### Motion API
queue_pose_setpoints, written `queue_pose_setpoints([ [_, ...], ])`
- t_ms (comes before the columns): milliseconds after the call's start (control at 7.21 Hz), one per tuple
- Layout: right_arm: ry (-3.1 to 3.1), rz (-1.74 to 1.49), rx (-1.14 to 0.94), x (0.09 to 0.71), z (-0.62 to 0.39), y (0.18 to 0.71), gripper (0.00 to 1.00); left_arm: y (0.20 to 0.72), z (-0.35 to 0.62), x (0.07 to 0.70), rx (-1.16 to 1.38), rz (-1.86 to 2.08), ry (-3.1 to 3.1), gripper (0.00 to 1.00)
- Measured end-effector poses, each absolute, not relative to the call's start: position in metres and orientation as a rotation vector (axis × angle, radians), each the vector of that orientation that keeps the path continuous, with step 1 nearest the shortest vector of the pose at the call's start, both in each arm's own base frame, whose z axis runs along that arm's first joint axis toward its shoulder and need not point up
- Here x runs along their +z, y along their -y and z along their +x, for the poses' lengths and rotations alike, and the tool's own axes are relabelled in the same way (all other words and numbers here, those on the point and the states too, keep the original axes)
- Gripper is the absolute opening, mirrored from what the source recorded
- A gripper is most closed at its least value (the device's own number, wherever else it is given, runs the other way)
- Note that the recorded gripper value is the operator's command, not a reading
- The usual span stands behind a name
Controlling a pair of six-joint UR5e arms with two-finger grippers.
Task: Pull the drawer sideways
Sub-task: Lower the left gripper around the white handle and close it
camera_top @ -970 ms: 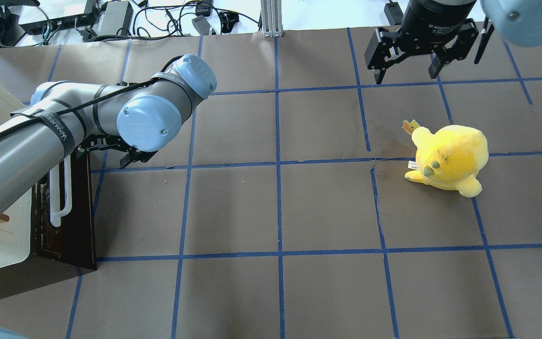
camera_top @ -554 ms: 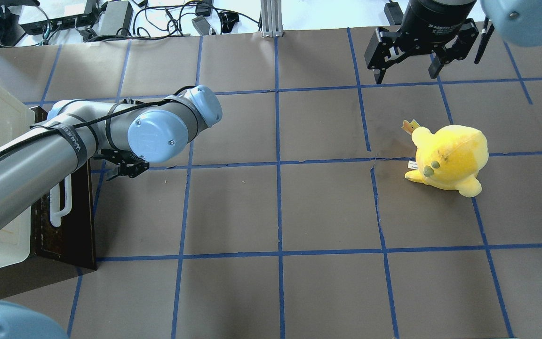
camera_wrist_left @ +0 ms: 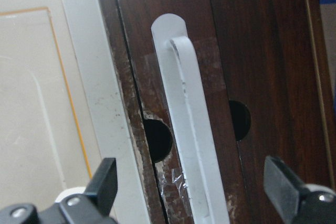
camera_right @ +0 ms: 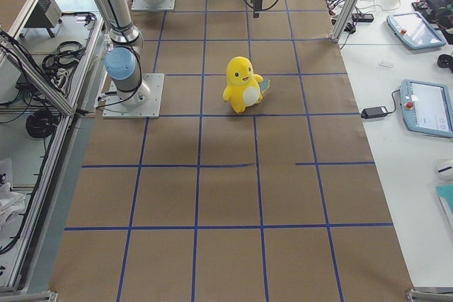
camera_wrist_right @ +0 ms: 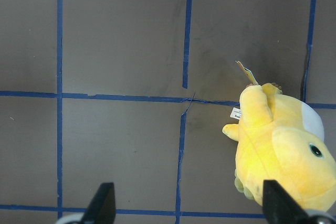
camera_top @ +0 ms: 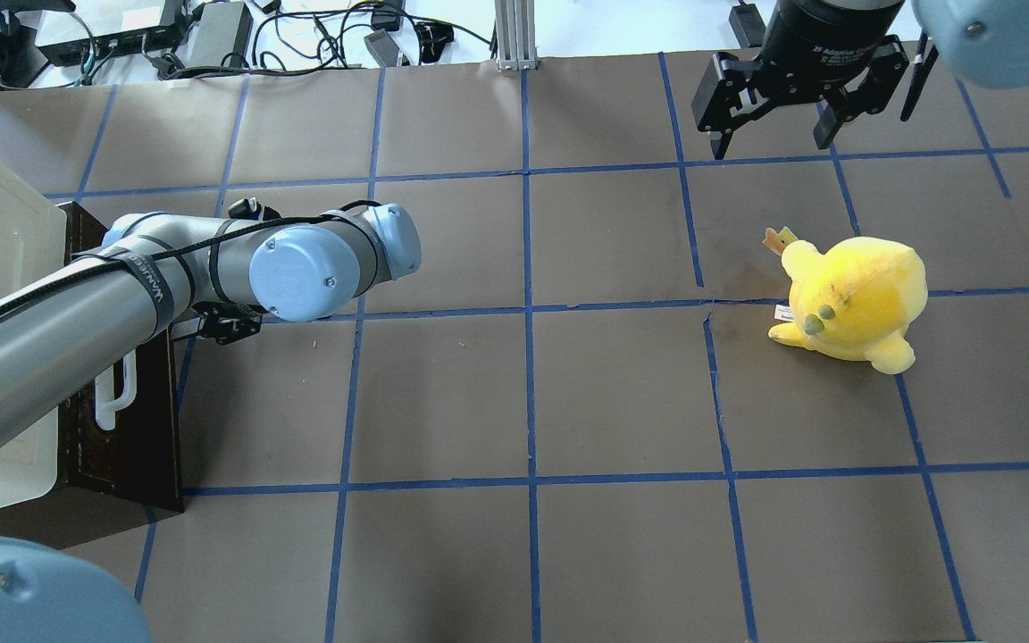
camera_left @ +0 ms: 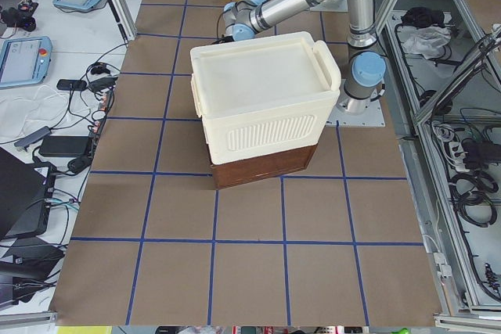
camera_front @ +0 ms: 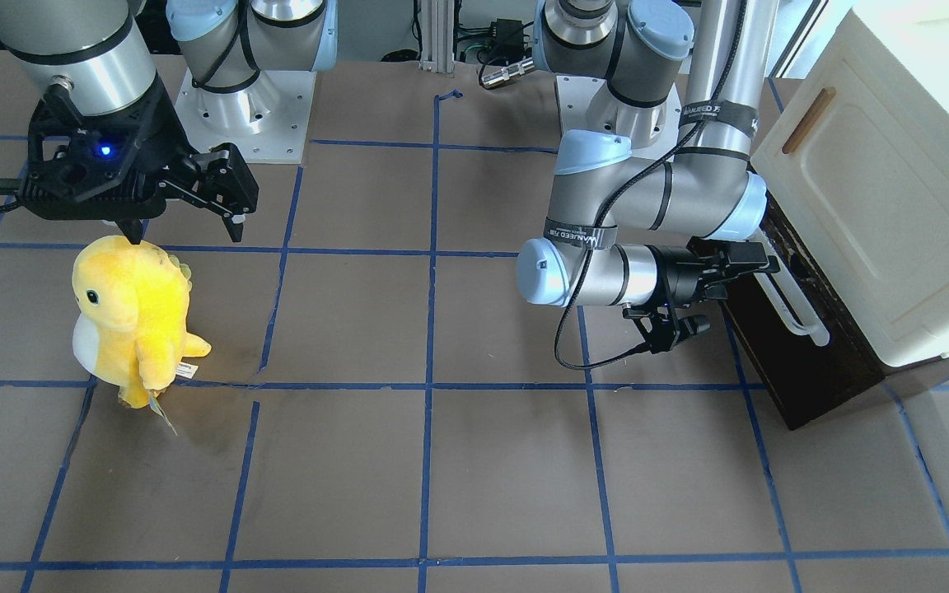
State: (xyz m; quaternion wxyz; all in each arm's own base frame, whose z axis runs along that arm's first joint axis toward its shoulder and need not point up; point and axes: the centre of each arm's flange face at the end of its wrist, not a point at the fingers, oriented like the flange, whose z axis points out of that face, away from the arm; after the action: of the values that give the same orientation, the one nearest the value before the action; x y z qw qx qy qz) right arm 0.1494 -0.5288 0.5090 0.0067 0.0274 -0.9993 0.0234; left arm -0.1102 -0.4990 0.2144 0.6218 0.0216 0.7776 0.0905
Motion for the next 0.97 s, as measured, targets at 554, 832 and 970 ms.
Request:
queue_pose_setpoints([
  [554,3.126,0.087,0.073,0.509,0.149,0.529,1.00,0.506,-0.084,0.195,0.276,0.026,-1.781,1.00],
  [832,3.126,0.086,0.073,0.509,0.149,0.529,1.00,0.508,-0.082,0.192,0.279,0.030,-1.776,0.86],
  [970,3.126,0.086,0.073,0.509,0.149,0.529,1.00,0.510,-0.082,0.193,0.274,0.030,-1.774,0.74],
])
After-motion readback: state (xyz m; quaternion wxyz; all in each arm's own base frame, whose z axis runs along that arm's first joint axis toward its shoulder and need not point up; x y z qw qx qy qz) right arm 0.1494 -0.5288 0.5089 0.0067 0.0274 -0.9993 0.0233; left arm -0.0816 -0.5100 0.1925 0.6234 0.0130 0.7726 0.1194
